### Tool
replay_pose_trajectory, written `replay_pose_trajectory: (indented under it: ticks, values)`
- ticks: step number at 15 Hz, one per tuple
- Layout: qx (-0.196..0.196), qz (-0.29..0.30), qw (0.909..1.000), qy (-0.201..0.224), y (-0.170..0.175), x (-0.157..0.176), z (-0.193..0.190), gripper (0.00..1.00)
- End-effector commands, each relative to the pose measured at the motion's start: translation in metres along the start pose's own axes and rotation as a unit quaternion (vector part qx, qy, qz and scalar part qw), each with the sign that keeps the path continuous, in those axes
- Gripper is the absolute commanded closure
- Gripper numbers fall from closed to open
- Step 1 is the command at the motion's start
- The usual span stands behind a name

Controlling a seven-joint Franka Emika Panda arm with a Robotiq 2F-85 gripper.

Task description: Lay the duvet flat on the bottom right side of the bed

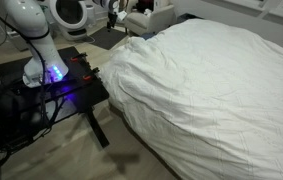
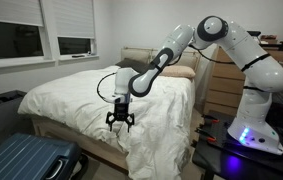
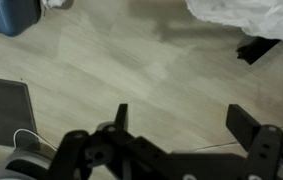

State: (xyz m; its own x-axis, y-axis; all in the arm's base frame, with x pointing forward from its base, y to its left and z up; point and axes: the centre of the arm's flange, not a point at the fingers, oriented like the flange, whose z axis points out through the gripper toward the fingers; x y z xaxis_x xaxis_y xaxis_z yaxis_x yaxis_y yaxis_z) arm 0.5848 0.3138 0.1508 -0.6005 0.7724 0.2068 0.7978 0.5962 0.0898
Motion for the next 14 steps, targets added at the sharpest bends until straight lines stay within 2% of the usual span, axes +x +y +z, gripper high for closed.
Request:
replay_pose_trajectory:
  ticks: [1,3,7,11,14]
  values:
    - [-0.002,0.043,0.9973,-0.06,-0.003,-0.032,-0.03,0.0]
    - [-0.015,0.073,0.9925,-0.097,-0.004,-0.051,-0.046,0.0]
    - [-0.031,0.134,0.9774,-0.16,-0.01,-0.08,-0.07,0.0]
    - [-0.037,0.188,0.9613,-0.198,-0.02,-0.101,-0.082,0.0]
    - [-0.027,0.214,0.9503,-0.224,-0.029,-0.121,-0.075,0.0]
